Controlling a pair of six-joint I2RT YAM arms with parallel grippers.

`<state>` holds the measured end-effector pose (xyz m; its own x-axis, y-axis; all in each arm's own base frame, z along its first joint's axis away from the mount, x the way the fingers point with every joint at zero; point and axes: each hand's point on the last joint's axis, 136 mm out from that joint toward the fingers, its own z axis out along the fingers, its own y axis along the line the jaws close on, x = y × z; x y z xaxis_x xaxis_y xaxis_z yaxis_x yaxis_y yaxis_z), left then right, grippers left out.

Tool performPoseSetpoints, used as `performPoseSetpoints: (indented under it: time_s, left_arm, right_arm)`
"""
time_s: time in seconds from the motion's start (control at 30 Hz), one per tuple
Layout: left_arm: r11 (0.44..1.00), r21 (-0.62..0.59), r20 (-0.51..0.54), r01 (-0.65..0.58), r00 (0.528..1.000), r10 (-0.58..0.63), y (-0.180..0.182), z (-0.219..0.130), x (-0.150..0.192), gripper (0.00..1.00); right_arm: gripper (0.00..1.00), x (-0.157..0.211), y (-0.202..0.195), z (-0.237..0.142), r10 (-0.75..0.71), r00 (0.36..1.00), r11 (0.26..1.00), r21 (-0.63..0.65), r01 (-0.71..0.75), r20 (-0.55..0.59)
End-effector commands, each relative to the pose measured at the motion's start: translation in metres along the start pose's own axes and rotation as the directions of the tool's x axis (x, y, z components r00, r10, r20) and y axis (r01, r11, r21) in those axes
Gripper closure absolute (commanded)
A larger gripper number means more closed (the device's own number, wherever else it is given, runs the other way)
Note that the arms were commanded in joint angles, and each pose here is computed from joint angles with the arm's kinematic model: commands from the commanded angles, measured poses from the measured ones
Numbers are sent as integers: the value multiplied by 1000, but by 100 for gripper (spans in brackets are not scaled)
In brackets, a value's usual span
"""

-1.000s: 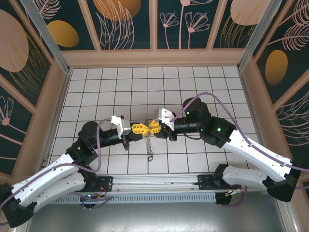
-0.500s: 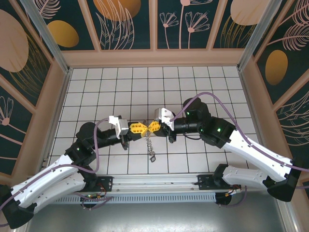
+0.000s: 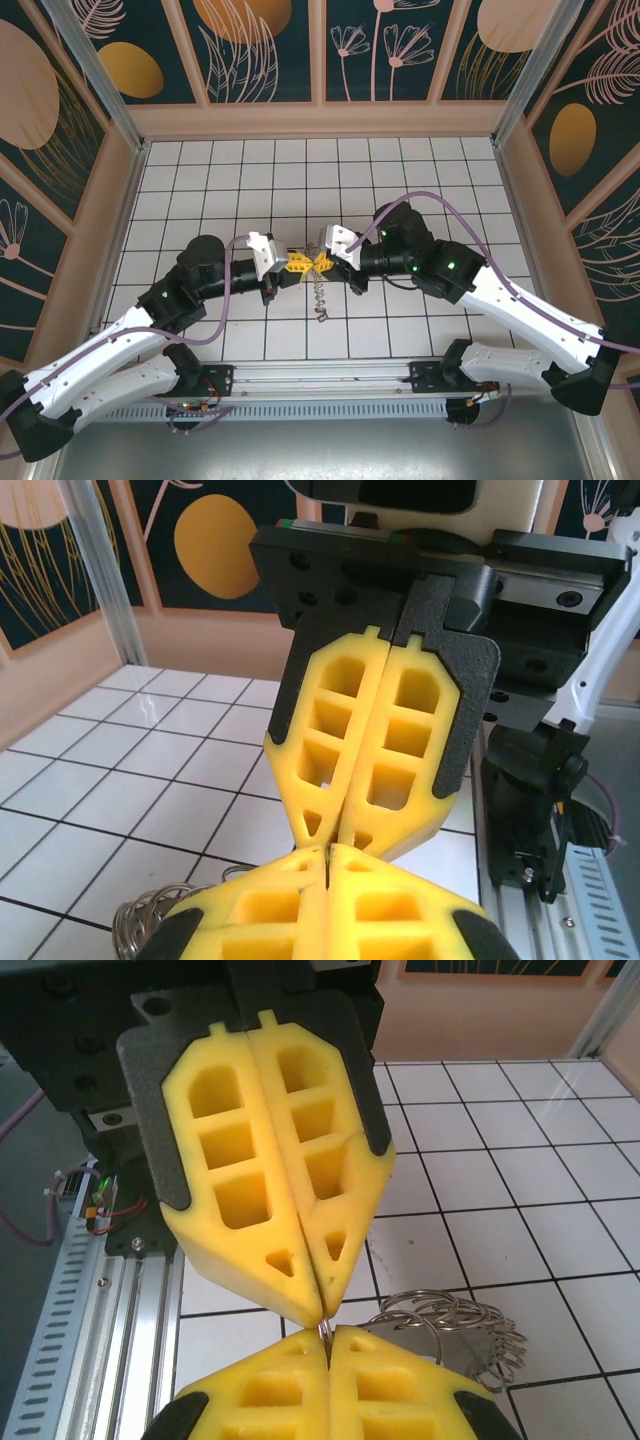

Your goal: Put the keys on the keyring

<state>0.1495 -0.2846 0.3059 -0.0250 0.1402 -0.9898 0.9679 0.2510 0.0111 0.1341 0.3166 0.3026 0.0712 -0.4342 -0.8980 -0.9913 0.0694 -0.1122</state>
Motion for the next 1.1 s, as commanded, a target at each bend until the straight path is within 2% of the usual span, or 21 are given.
performPoseSetpoints:
  time_s: [0.0,0.2,0.33,0.5,0.67,0.87,1.07]
  left_arm:
    - [1000,-19,-60,10,998,-11,4,2,14,100]
    - [999,-32,21,11,1000,-10,5,-1,1,100]
    - [1000,-14,177,-1,984,4,-2,-12,-29,100]
    - [999,26,317,-24,948,15,-14,-27,-53,100]
    - [999,41,349,-30,937,13,-19,-33,-57,100]
    - [999,40,370,-34,929,17,-20,-36,-58,100]
    - [998,46,360,-35,933,16,-20,-32,-55,100]
  right_arm:
    - [100,-50,6,-18,-93,984,995,-18,97,151]
    - [100,-52,12,-23,-86,981,995,-33,94,175]
    - [100,-43,8,-17,-46,986,999,-20,50,158]
    - [82,-37,12,-12,-5,987,999,-50,14,160]
    - [79,-37,15,-13,10,985,998,-62,1,174]
    - [80,-39,20,-12,20,980,995,-95,-1,197]
    - [94,-39,18,-9,17,982,995,-99,2,191]
